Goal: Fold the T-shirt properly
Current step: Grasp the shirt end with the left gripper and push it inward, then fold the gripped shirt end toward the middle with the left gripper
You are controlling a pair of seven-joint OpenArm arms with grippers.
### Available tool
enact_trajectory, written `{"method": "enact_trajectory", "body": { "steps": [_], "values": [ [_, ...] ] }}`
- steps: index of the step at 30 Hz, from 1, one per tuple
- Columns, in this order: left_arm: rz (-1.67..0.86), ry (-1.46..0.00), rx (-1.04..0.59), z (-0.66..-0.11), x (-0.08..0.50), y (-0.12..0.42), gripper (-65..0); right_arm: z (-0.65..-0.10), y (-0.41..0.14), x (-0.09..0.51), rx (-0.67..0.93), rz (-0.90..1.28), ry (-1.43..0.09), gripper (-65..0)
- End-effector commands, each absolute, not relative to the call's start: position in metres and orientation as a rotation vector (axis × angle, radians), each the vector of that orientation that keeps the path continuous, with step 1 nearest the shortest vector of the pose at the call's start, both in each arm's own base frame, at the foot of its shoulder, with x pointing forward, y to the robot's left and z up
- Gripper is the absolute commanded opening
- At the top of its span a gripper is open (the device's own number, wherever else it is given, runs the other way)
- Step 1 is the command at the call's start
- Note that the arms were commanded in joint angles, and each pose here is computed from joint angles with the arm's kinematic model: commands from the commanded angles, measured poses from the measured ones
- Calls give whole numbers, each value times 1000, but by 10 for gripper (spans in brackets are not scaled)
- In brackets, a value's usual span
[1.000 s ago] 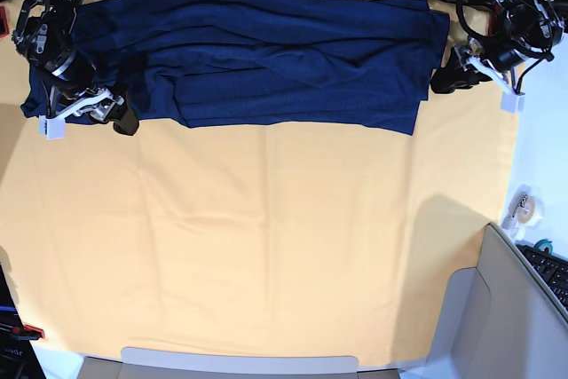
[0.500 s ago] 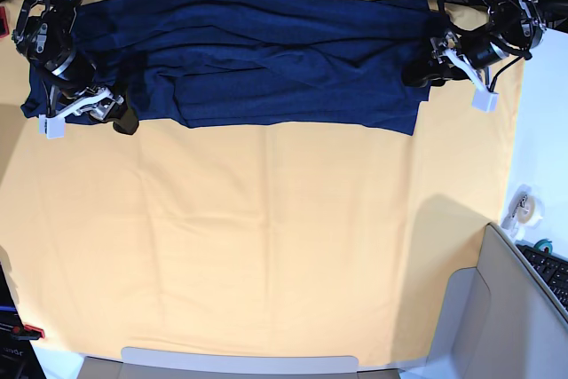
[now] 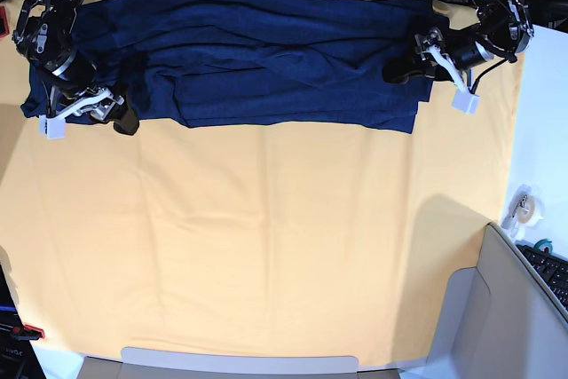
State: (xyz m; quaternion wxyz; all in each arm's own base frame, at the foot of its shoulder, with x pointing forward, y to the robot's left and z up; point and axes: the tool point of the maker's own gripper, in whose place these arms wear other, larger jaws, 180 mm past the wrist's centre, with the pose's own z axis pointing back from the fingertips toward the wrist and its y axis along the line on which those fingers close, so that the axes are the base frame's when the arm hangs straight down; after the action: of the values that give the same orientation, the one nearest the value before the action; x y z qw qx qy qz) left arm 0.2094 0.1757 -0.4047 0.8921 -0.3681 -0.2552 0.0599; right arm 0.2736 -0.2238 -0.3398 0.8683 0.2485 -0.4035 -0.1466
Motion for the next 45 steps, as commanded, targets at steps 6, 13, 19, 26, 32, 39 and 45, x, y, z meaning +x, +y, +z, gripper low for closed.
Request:
{"method": "enact_trajectory", "body": {
  "steps": [6,13,19,26,32,39,45],
  "values": [
    [91,-440,-722,-416,195,177,-381,-328,-228,277,521,-285,-888,-191],
    [88,-444,-718,-415,196,179,-650,-329,-228,277,521,-286,-887,-191],
    [33,-496,-724,-405,210,177,-650,-327,-231,278,513,-285,-893,-191],
    [-112,-510,-764,-399,222,148,-650,-319,-267,271,444,-351,-934,-191],
    [-286,-529,-853,-378,225,82,-650,-307,-312,257,338,-386,-962,-191],
    [-534,-575,-976,-337,230,-4,-650,-307,-333,240,284,-422,-952,-191],
    [-648,-510,-1079,-333,220,-57,-650,-309,-348,226,248,-462,-946,-191]
  ]
}}
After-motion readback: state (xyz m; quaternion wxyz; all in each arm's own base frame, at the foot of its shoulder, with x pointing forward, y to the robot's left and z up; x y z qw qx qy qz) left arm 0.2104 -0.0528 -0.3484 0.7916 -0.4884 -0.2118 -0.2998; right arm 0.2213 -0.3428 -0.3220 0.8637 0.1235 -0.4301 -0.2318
